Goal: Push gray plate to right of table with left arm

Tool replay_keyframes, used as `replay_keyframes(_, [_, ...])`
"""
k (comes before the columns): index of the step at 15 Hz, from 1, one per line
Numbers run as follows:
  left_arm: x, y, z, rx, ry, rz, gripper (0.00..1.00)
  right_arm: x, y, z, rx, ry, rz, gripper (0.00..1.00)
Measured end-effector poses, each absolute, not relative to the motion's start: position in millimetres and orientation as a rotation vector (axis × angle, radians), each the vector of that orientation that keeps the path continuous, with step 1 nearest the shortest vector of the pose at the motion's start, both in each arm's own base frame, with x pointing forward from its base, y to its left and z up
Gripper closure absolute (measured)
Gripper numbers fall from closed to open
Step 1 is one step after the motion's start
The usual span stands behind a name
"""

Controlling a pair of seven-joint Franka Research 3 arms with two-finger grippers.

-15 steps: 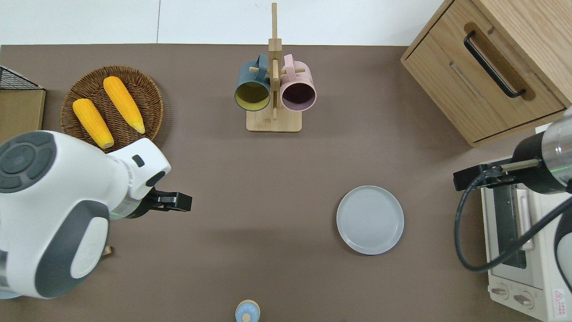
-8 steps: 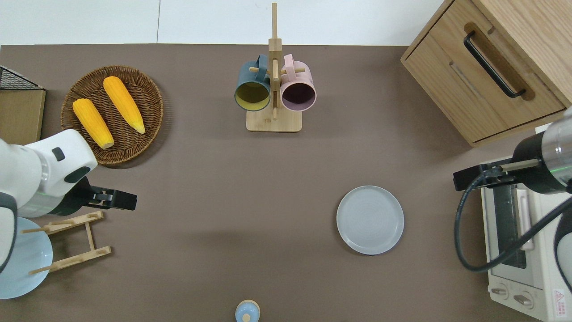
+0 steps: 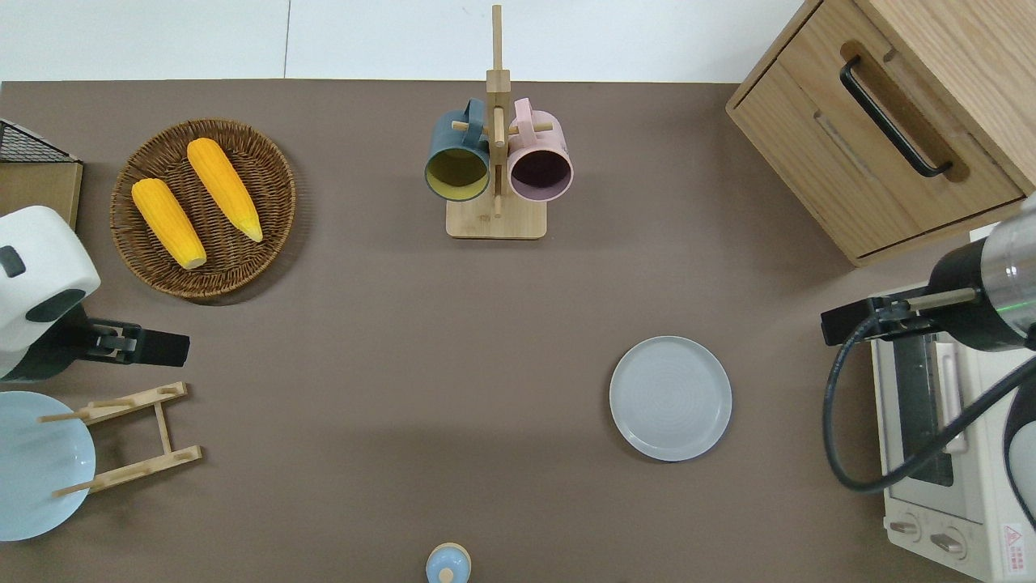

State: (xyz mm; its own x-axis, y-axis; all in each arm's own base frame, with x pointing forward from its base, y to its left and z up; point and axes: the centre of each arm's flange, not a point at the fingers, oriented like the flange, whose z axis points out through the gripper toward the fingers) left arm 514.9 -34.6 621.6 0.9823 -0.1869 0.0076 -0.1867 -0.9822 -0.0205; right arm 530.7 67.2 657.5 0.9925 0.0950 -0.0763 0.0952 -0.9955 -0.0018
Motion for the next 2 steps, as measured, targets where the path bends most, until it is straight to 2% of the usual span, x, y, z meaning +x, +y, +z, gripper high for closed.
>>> replay_keyframes(2, [515.4,-32.8,621.4,-3.093,0.292,-0.014,0.00,530.7,67.2,657.5,3.134,0.150,-0.120,0.01])
